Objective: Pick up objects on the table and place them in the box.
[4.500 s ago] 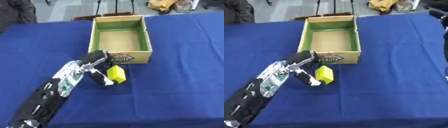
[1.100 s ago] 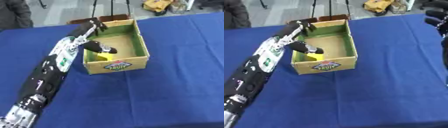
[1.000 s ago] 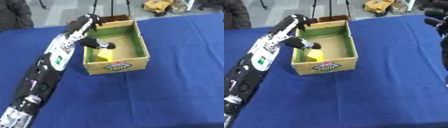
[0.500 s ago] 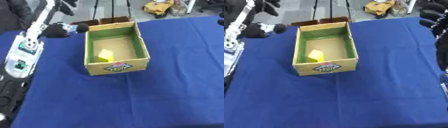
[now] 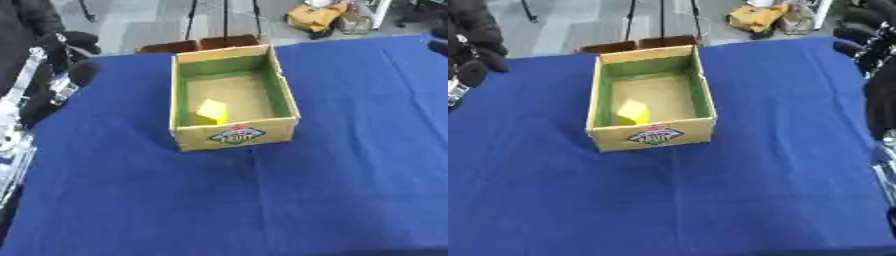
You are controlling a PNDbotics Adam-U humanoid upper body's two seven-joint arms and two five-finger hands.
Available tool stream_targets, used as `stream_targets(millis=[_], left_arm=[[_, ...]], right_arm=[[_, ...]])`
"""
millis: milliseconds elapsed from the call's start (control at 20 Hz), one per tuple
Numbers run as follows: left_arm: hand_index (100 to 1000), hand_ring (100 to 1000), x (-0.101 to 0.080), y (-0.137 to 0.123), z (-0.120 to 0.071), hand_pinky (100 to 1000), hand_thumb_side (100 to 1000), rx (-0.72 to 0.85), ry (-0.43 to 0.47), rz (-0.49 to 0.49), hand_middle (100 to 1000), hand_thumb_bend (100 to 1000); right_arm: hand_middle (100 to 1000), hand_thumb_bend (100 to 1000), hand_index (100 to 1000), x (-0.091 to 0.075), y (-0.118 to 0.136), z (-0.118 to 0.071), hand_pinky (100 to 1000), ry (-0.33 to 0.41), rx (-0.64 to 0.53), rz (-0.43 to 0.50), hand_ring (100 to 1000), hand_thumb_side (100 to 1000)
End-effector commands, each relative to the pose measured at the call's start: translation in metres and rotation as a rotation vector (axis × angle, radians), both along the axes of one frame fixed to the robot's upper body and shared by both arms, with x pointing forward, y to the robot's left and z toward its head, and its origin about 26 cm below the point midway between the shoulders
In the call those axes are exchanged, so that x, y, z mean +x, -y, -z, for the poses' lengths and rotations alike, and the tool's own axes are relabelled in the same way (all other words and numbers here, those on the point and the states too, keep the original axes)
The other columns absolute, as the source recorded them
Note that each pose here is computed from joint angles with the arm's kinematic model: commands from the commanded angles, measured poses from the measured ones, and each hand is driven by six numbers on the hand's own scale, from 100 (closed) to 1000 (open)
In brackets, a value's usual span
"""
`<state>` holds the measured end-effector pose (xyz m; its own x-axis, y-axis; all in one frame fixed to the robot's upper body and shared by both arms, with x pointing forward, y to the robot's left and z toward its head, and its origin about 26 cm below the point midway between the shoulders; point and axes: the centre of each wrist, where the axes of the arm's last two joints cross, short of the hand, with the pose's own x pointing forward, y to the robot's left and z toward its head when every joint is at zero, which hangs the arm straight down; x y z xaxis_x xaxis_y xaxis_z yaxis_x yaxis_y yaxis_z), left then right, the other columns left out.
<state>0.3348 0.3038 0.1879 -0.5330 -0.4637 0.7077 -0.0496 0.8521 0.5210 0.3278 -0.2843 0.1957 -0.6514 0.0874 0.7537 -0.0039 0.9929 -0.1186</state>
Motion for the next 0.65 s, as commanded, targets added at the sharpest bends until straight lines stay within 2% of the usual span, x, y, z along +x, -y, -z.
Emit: stream_targets(millis=[50, 200, 650], left_arm=[[753, 543, -0.006, -0.006, -0.007, 642, 810, -0.033, 0.04, -0.011, 609, 841], [751, 542, -0.007, -0.006, 0.004, 642, 833, -0.1, 0.022, -0.006, 607, 798], [751, 548, -0.006, -0.002, 0.024, 649, 875, -0.256, 0.011, 0.035, 613, 842]], right_arm=[[801, 100, 923, 0.0, 0.005, -0.008, 809, 0.024, -0.017, 0.016, 790, 1000], [800, 100, 922, 0.0, 0.005, -0.008, 809, 0.021, -0.017, 0.016, 790, 1000], [800, 100, 920, 0.0, 0.005, -0.006, 810, 0.015, -0.017, 0.017, 790, 1000]])
